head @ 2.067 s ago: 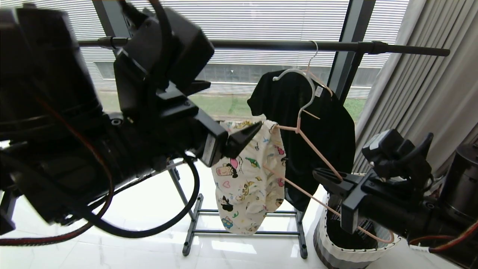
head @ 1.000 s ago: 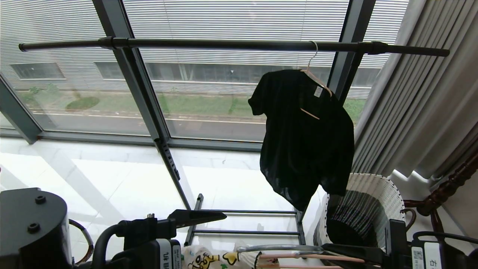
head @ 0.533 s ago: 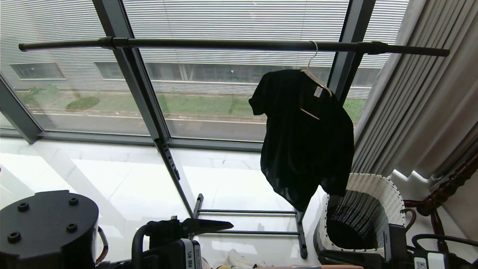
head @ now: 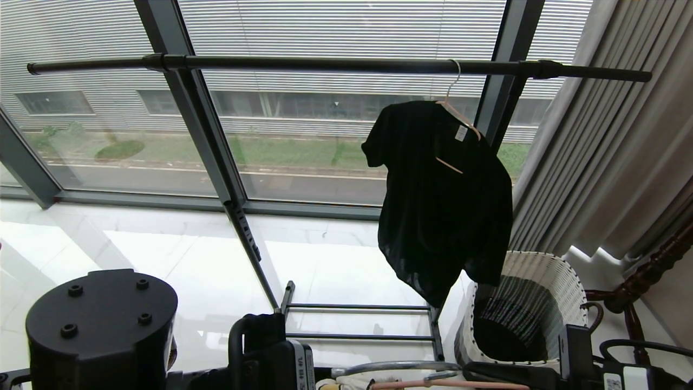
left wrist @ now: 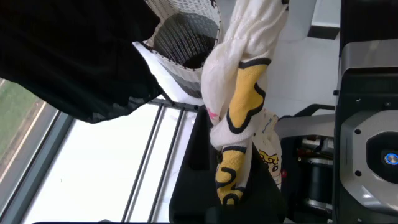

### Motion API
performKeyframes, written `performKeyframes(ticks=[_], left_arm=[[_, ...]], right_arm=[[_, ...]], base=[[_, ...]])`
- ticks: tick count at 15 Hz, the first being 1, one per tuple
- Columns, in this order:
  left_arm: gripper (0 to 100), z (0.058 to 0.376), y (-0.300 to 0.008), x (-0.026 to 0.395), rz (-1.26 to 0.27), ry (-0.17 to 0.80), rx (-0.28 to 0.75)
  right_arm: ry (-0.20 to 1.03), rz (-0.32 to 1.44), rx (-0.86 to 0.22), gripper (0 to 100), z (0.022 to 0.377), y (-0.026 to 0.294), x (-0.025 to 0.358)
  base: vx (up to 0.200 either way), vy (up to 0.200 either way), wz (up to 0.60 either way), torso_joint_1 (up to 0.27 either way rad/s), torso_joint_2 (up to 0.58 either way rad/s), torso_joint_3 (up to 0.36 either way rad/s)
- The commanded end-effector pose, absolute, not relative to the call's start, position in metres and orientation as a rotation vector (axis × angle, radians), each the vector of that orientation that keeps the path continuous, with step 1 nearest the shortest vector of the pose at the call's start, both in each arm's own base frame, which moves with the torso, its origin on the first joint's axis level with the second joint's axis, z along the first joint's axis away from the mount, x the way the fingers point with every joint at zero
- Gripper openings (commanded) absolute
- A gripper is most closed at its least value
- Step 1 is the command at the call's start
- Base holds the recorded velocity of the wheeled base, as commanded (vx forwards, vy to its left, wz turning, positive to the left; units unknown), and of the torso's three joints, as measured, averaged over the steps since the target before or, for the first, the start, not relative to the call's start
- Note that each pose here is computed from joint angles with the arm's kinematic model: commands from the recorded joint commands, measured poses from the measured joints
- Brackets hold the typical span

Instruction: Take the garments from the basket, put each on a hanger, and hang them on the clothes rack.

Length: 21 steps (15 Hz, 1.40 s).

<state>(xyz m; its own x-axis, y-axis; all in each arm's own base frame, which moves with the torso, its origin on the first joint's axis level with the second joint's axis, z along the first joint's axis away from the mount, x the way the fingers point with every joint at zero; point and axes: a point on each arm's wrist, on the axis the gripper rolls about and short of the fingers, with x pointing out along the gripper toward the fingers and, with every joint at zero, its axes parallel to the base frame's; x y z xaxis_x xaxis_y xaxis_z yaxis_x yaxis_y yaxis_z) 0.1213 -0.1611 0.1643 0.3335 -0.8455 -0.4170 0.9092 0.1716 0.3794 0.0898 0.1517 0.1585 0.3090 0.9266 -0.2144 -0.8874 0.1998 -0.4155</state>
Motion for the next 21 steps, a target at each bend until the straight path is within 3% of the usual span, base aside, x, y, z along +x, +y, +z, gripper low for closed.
performKeyframes(ticks=[1, 2, 3, 9, 12, 14, 17, 19, 21], left_arm=[[0, 0.163, -0.163, 0.123, -1.256, 0.125, 0.63], [0, 0.162, -0.164, 0.123, -1.262, 0.133, 0.624], [0, 0.162, -0.164, 0.123, -1.257, 0.144, 0.607], [0, 0.154, -0.151, 0.127, -1.186, 0.206, 0.592], [0, 0.143, -0.134, 0.135, -1.048, 0.278, 0.614], [0, 0.154, -0.12, 0.16, -0.917, 0.279, 0.568], [0, 0.191, -0.108, 0.187, -0.828, 0.159, 0.511], [0, 0.223, -0.107, 0.194, -0.784, 0.043, 0.501], [0, 0.237, -0.108, 0.192, -0.778, -0.012, 0.499]], right_arm=[[-0.096, 1.276, -0.513, 0, 0.159, 0.152, 0.089], [-0.094, 1.276, -0.512, 0, 0.159, 0.151, 0.089], [-0.094, 1.275, -0.512, 100, 0.159, 0.151, 0.089], [-0.067, 1.119, -0.509, 100, 0.16, 0.134, 0.104], [-0.071, 1.083, -0.504, 100, 0.162, 0.128, 0.107], [-0.046, 1.09, -0.512, 100, 0.156, 0.127, 0.105], [0.047, 1.101, -0.477, 100, 0.145, 0.132, 0.11], [0.187, 1.095, -0.326, 100, 0.14, 0.148, 0.12], [0.254, 1.034, -0.154, 100, 0.15, 0.169, 0.134]], base=[[0.0, 0.0, 0.0, 0.0, 0.0, 0.0], [0.0, 0.0, 0.0, 0.0, 0.0, 0.0], [0.0, 0.0, 0.0, 0.0, 0.0, 0.0], [0.0, 0.0, 0.0, 0.0, 0.0, 0.0], [0.0, 0.0, 0.0, 0.0, 0.0, 0.0], [0.0, 0.0, 0.0, 0.0, 0.0, 0.0], [0.0, 0.0, 0.0, 0.0, 0.0, 0.0], [0.0, 0.0, 0.0, 0.0, 0.0, 0.0], [0.0, 0.0, 0.0, 0.0, 0.0, 0.0]])
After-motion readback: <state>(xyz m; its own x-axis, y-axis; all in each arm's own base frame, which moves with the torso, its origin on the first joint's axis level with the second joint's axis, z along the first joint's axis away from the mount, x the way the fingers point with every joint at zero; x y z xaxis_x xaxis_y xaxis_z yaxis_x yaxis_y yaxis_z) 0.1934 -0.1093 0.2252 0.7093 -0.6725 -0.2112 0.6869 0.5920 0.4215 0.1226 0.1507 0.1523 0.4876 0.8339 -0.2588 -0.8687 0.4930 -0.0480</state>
